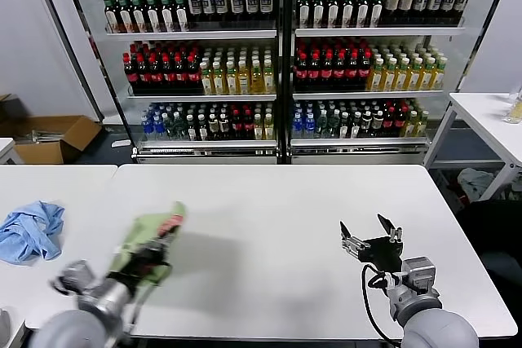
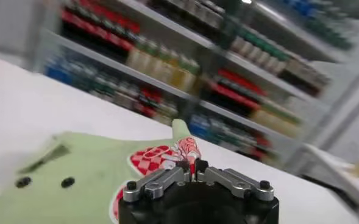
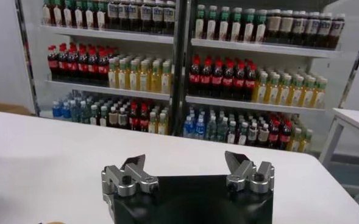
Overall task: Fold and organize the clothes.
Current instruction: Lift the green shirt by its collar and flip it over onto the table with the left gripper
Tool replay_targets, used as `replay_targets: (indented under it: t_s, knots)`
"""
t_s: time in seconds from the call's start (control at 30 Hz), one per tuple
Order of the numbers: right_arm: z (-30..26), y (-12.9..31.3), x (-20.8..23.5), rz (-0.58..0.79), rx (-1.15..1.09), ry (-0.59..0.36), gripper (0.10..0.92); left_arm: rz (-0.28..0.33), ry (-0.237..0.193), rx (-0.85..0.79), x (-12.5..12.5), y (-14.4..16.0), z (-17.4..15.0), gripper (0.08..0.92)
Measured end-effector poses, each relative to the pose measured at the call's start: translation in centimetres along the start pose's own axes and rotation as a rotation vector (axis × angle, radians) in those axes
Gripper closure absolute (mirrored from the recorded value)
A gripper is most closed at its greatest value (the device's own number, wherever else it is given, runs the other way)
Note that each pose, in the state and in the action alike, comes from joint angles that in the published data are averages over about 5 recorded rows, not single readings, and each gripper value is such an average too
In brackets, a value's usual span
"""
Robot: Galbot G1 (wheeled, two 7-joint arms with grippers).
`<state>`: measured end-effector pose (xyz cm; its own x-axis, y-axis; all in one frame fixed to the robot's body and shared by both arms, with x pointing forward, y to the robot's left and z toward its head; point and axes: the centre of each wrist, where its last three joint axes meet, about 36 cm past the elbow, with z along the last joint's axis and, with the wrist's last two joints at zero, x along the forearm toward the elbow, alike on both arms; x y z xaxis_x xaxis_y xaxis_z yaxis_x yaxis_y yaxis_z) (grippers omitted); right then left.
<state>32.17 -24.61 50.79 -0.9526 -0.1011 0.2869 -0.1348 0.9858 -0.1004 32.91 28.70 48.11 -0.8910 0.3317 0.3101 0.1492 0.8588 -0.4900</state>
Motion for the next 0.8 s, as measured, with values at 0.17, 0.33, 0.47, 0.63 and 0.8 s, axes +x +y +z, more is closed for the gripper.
replay_targets:
  t_s: [0.17, 0.33, 0.47, 0.63, 0.8]
  knots:
    - [0.0, 0.1, 0.0, -0.002, -0.002, -0.002, 0.199, 0.067, 0.001, 0.034, -1.7, -3.2, 2.3, 0.891]
    - [0.0, 0.2, 0.0, -0.004, -0.002, -0.003, 0.2, 0.088, -0.016, 0.051, -3.3, -4.9, 3.5, 0.891]
    - [-0.1, 0.2, 0.1, -0.003, -0.001, -0.003, 0.2, 0.086, -0.033, 0.05, -4.7, -5.4, 4.0, 0.864]
    - [-0.1, 0.1, 0.0, -0.002, 0.0, -0.006, 0.2, 0.106, -0.046, 0.053, -5.7, -6.3, 5.0, 0.731]
    - [-0.2, 0.1, -0.3, -0.004, 0.001, -0.008, 0.199, 0.162, -0.06, 0.067, -6.0, -7.8, 6.0, 0.583]
